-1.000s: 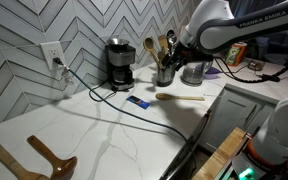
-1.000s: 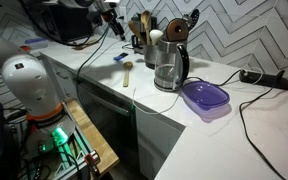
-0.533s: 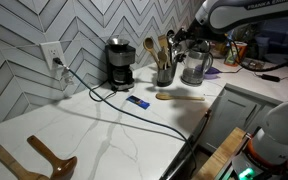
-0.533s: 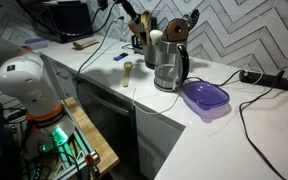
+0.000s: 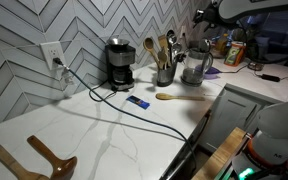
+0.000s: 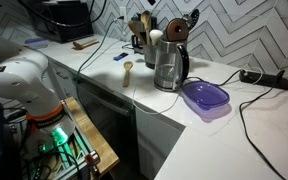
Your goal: Close the kettle lid
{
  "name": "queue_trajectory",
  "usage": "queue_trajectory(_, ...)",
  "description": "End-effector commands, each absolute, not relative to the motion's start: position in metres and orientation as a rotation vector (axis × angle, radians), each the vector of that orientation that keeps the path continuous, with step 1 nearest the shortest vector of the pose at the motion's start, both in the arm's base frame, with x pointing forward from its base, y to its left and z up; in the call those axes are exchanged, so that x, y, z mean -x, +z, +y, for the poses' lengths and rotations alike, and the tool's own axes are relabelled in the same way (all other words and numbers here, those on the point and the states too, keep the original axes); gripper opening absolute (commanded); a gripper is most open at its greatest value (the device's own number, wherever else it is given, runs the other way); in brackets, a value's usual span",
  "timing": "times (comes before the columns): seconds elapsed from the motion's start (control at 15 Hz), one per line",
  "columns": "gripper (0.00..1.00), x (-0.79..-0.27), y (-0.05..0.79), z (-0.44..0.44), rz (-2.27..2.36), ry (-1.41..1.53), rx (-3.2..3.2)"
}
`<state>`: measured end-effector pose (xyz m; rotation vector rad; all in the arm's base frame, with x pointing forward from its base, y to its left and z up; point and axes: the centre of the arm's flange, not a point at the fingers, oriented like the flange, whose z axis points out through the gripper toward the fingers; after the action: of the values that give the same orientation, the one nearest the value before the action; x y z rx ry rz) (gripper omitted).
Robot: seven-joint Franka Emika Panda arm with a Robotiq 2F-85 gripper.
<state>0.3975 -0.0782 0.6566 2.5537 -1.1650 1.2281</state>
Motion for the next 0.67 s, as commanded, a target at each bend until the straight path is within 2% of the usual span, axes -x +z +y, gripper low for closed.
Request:
queue_trajectory(0.0, 0.37, -0.393, 0.662, -0.099, -1.336, 1.282, -2.332)
queue_trajectory(0.33, 0.01, -0.381, 0.660, -0.134, -1.552, 1.281, -2.037)
queue_trajectory(0.6, 0.00, -0.380, 0.648, -0.157, -1.694, 1.287, -1.870)
